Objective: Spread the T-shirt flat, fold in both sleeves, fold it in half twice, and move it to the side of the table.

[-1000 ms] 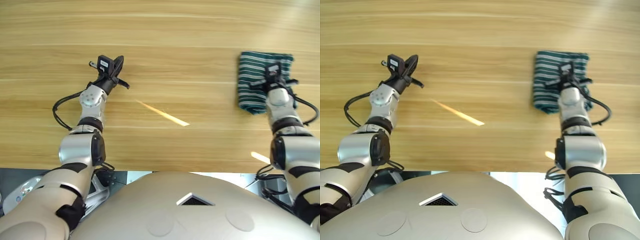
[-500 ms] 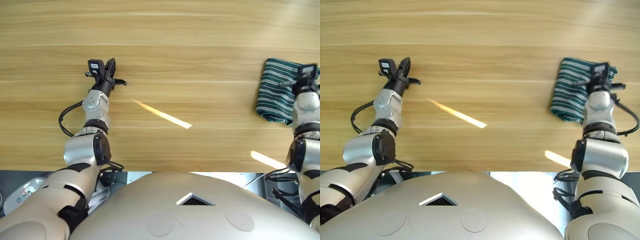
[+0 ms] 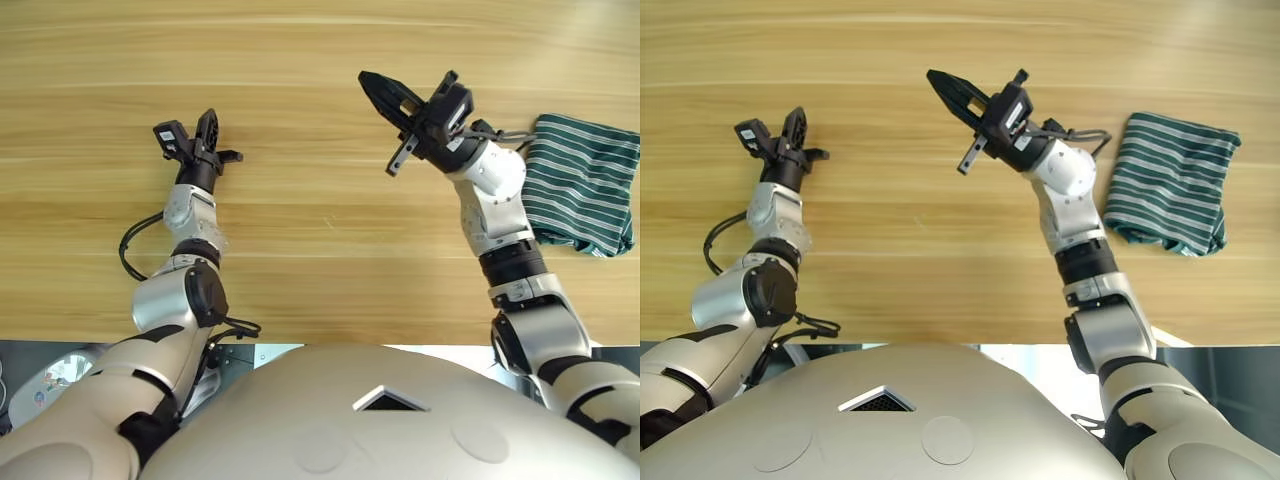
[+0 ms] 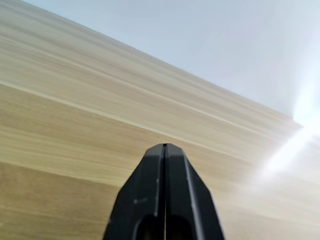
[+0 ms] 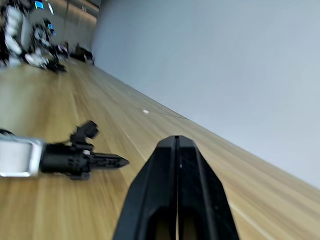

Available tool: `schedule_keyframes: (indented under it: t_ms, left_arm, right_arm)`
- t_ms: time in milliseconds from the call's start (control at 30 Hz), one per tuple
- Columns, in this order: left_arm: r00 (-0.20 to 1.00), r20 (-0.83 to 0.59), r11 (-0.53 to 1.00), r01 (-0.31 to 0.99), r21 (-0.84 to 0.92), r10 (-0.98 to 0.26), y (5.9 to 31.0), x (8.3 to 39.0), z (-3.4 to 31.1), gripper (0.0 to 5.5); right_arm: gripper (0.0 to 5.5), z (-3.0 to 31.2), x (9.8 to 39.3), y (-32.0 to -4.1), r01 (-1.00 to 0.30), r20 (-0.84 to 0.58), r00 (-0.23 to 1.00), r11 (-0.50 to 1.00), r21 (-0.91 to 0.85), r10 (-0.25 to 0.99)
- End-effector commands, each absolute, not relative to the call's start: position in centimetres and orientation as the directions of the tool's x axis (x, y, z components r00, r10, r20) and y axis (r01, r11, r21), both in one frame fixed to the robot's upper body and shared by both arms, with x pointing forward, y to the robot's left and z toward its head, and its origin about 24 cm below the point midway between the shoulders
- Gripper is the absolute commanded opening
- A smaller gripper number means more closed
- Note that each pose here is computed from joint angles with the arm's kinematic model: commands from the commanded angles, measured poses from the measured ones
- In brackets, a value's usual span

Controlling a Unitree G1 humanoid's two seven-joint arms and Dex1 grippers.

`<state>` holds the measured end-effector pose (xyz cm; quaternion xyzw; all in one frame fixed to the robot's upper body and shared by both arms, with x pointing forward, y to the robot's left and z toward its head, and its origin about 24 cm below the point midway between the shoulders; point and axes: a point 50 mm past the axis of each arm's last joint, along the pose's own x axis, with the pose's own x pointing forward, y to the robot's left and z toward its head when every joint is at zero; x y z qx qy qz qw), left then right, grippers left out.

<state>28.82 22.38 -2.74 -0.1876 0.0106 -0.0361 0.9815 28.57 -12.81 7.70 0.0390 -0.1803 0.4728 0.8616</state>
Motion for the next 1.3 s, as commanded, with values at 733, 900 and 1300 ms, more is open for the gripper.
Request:
schedule_keyframes:
  t_ms: [733, 900, 1300]
  left_arm:
    - [0.996, -0.037, 0.951, -0.094, -0.294, 0.087, 14.9, 26.1, -5.1, 0.00]
    - [0.975, -0.144, 0.938, -0.204, -0.282, 0.169, 15.6, 26.7, -5.6, 0.00]
    - [0.943, -0.295, 0.923, -0.242, -0.301, 0.151, 22.8, 30.5, -3.4, 0.00]
  right_arm:
    - [0.01, 3.3, 33.8, -21.8, -0.180, 0.052, 0.982, 0.983, -0.038, 0.182]
    - [0.01, 1.6, 32.5, -21.6, -0.340, 0.104, 0.940, 0.875, 0.345, 0.324]
    - [0.01, -0.4, 31.8, -17.7, -0.370, 0.236, 0.927, 0.622, 0.690, 0.290]
